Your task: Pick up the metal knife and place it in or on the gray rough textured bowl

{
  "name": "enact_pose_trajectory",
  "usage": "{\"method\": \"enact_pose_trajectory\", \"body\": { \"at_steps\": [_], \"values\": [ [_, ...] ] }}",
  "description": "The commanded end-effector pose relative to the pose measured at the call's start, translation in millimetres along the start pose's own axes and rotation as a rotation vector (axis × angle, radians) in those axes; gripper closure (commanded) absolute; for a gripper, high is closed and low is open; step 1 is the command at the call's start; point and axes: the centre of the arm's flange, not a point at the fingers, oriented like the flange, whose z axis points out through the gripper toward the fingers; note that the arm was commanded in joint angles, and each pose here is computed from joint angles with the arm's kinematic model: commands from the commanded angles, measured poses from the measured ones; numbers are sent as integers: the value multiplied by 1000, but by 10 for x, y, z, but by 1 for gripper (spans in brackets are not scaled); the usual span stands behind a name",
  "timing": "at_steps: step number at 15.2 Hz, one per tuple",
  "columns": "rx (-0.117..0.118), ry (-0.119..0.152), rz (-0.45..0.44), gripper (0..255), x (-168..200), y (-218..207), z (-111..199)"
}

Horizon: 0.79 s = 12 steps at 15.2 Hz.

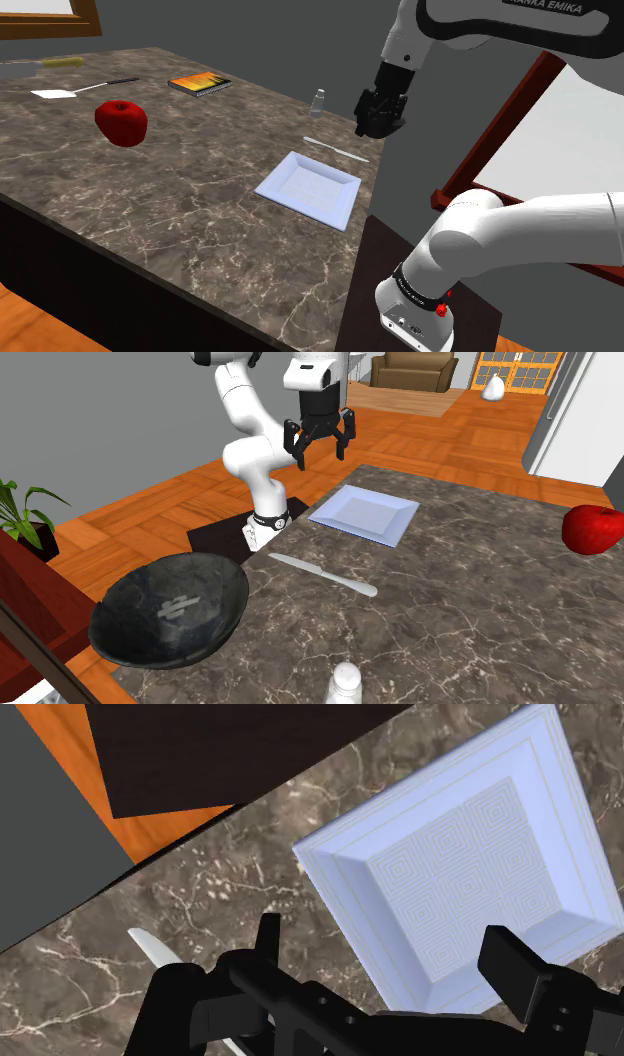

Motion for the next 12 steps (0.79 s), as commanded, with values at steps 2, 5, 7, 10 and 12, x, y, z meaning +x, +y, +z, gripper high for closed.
{"method": "enact_pose_trajectory", "body": {
  "at_steps": [2,5,7,10,12],
  "values": [
    [-6,3,-43,0,74,76,62],
    [-24,12,-172,0,318,286,244],
    [-36,19,-259,0,495,409,362],
    [-55,28,-388,0,781,567,534],
    [-67,34,-474,0,983,653,646]
  ]
}}
